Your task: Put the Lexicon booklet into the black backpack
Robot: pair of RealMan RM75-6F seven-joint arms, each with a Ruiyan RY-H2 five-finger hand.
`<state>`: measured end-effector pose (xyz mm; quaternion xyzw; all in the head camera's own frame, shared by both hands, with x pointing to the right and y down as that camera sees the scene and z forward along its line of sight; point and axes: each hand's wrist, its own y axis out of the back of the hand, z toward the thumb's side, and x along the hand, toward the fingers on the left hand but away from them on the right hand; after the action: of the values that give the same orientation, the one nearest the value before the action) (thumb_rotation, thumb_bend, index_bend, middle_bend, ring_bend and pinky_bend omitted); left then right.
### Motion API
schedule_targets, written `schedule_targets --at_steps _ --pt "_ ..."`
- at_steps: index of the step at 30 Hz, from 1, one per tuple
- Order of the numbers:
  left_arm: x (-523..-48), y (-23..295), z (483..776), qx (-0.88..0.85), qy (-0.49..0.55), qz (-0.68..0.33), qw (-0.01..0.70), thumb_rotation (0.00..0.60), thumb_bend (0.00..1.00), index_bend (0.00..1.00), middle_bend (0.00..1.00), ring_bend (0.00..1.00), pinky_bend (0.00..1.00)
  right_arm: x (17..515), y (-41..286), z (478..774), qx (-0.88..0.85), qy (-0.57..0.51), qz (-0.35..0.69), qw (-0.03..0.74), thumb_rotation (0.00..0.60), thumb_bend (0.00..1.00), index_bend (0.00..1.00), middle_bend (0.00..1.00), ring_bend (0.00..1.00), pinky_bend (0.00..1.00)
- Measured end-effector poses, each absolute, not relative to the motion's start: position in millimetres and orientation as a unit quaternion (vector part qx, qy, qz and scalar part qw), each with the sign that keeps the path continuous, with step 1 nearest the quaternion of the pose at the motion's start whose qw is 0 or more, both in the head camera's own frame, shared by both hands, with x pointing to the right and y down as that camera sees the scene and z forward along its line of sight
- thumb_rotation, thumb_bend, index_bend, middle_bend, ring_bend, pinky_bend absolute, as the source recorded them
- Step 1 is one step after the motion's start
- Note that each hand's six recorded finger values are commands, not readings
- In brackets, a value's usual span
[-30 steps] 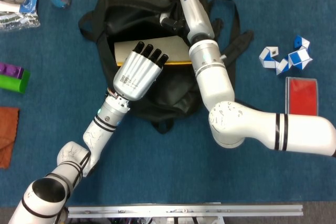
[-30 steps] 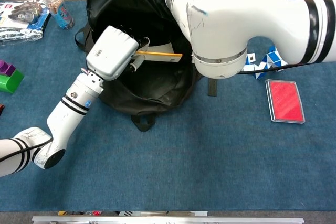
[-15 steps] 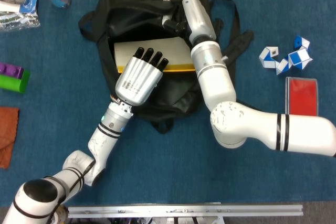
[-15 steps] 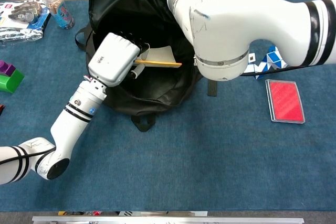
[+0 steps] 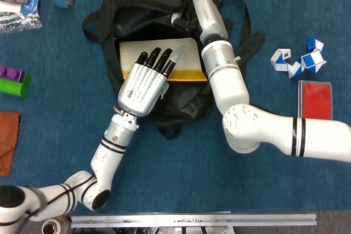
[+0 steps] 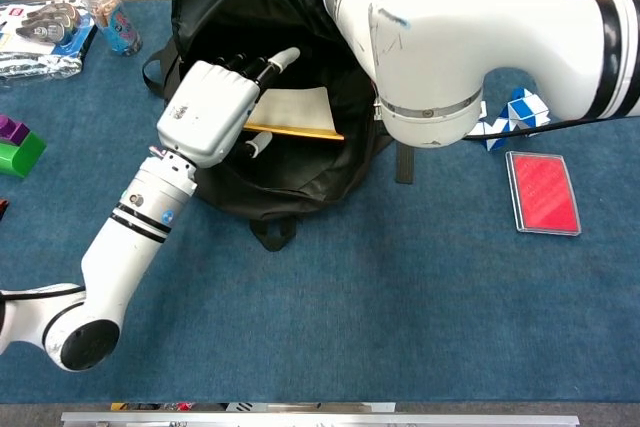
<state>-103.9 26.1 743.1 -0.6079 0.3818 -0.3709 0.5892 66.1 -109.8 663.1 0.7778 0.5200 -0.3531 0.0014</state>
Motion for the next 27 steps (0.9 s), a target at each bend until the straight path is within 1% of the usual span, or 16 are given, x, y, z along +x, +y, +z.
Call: schedule_targets --at_steps 4,7,11,27 --pt "-110.6 30.8 732.4 -0.616 0.366 -0.382 0.584 0.6 0.25 0.13 0.27 0.26 0.4 66.7 -109.1 663.5 0.778 0.519 -0.354 0.001 0.6 0.82 0.83 0.7 0.67 0.96" --pt "-118.7 32.1 721.8 -0.618 0.356 -0.386 0.585 0.6 0.25 0.17 0.27 0.26 0.4 67.3 -108.6 664.3 0.778 0.519 -0.354 0.002 0.6 0.82 0.83 0.7 0.67 0.96" --pt "-126.8 29.9 712.3 -0.616 0.352 -0.389 0.587 0.6 0.25 0.18 0.27 0.26 0.4 67.6 -108.3 665.3 0.778 0.518 -0.355 0.001 0.6 0.82 0.83 0.7 0.67 0.96" --pt "-132.3 17.7 728.6 -0.609 0.346 -0.417 0.579 0.6 0.25 0.18 0.27 0.26 0.4 68.2 -106.5 666.5 0.778 0.516 -0.357 -0.001 0.6 0.82 0.83 0.7 0.67 0.96"
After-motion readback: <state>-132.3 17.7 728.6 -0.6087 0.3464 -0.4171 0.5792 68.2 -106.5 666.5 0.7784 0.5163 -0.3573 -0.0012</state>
